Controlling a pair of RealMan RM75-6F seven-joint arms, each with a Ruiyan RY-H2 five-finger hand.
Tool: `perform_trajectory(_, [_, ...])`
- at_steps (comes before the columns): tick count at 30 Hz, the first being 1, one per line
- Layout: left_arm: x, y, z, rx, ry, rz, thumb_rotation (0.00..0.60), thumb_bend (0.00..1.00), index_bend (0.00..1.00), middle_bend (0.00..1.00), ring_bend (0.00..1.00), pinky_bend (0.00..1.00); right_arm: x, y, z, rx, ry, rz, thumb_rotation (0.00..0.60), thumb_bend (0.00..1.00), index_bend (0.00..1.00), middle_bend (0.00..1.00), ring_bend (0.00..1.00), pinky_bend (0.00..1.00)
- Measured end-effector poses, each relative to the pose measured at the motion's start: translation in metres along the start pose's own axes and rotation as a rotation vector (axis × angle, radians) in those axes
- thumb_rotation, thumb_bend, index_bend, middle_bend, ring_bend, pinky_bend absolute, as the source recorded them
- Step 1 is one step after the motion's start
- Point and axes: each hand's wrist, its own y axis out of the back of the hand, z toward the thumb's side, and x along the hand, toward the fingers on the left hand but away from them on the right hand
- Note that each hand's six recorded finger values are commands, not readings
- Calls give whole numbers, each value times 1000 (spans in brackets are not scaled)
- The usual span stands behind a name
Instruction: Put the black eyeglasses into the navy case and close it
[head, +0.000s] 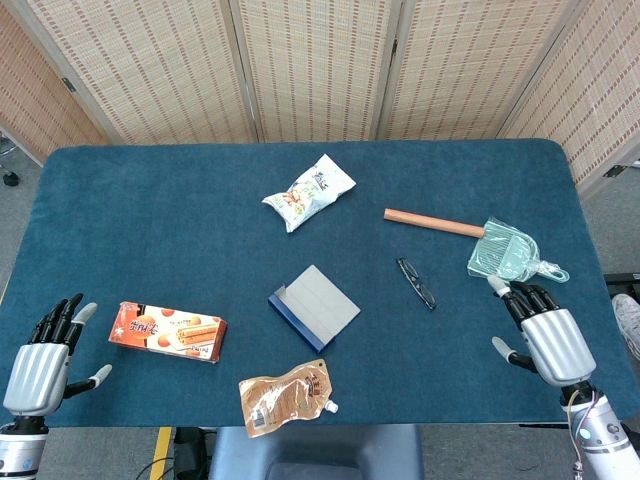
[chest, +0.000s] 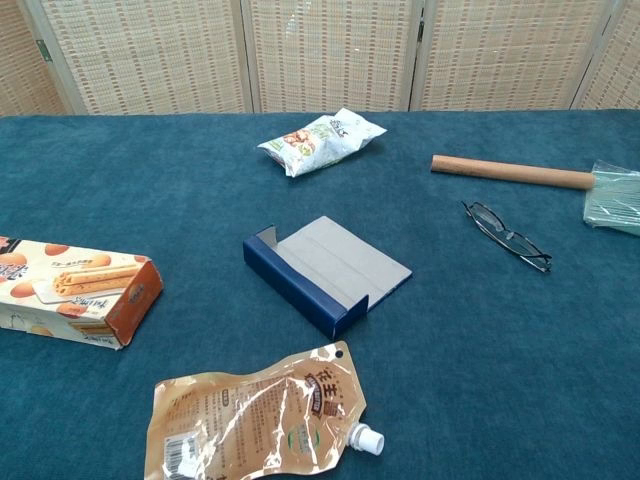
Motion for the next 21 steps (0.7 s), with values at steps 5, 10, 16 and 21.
perform_trajectory(5, [-3, 1, -2, -4, 6, 6, 600, 188, 149, 58, 41, 175, -26, -4, 33, 26, 135, 42, 600, 448, 82, 493, 585, 542])
perform_trajectory(10, [-9, 4, -4, -7, 16, 14, 600, 188, 150, 58, 41, 175, -55, -15, 72, 47, 277, 114, 600, 701, 133, 807, 854, 863])
perform_trajectory(16, [-14, 8, -9, 1, 32, 19, 600, 188, 151, 58, 41, 176, -88, -28, 129, 50, 446, 204, 600, 942, 195, 964, 993, 988])
perform_trajectory(21, [-18, 11, -15, 8, 48, 23, 600, 188, 151, 58, 41, 176, -111, -44, 166, 43, 535, 294, 600, 1000, 219, 1000, 1000, 1000])
